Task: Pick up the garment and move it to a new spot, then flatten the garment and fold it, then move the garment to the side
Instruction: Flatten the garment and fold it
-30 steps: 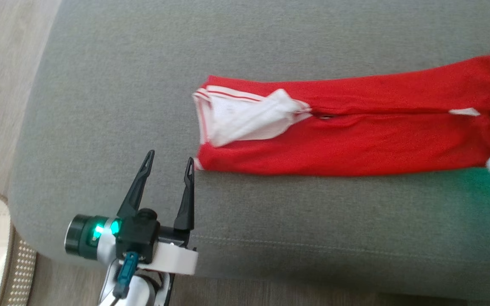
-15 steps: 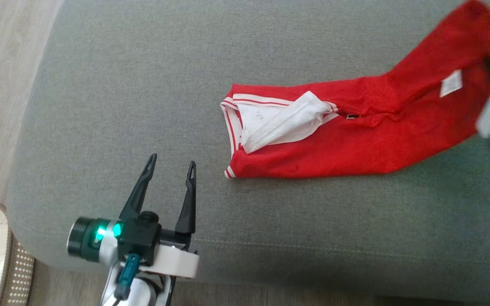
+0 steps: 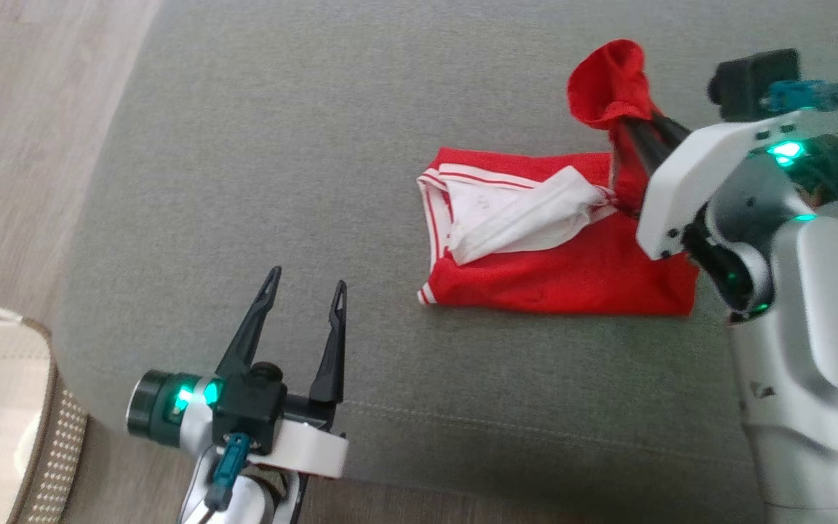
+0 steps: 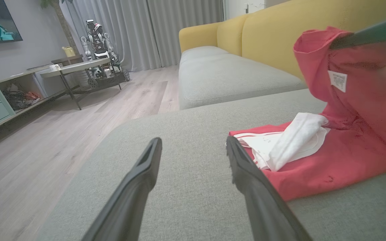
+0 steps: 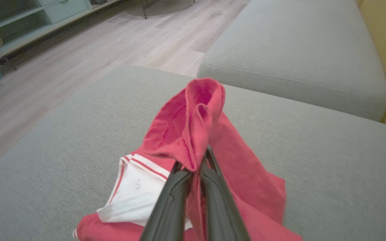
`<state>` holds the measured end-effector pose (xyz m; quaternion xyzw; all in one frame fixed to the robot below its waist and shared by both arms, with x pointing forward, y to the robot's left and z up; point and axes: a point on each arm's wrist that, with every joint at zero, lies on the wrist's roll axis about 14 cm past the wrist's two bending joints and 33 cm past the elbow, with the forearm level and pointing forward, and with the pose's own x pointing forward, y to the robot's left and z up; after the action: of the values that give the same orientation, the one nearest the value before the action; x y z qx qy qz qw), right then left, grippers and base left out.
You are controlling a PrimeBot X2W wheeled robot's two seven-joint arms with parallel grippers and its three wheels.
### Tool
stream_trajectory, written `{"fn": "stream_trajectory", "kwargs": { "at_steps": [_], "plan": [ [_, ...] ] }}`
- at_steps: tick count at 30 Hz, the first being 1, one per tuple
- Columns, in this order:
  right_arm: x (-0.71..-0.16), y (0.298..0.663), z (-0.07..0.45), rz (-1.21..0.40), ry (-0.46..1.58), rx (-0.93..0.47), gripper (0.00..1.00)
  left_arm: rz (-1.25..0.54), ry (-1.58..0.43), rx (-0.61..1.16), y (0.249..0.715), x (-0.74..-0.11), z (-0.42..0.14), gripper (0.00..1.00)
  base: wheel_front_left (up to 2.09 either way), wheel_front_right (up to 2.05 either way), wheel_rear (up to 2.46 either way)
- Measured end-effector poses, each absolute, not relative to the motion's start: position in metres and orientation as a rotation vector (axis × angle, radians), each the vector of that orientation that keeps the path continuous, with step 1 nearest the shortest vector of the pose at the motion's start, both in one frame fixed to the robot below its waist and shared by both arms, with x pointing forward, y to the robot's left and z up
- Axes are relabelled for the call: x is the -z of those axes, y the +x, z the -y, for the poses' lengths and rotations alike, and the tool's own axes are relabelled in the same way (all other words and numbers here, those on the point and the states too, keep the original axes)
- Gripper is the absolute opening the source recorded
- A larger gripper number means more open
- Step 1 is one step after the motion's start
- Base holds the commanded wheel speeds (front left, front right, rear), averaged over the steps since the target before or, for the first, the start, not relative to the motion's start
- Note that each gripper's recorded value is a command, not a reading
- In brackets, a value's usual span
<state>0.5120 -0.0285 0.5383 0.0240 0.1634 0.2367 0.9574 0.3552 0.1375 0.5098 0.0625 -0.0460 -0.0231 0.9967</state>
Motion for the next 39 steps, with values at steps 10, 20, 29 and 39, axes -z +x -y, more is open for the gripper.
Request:
{"fn": "stream_trajectory", "kwargs": {
  "at_steps": [10,20,29,39],
  "plan": [
    [-0.52,0.503,-0.033,-0.372,0.062,-0.647,0.0,0.079,0.118,-0.002,0.349,-0.508,-0.148,1.0,0.0,0.0,0.0],
    [-0.482,0.502,-0.066,-0.464,0.067,-0.711,0.0,0.063,0.109,-0.02,0.345,-0.506,-0.152,1.0,0.0,0.0,0.0],
    [-0.455,0.491,-0.095,-0.53,0.087,-0.79,0.16,0.046,0.115,-0.034,0.346,-0.501,-0.155,1.0,0.0,0.0,0.0],
    [-0.512,0.508,-0.092,-0.402,0.38,-0.773,1.0,0.072,0.119,0.0,0.353,-0.506,-0.146,1.0,0.0,0.0,0.0]
  ]
}}
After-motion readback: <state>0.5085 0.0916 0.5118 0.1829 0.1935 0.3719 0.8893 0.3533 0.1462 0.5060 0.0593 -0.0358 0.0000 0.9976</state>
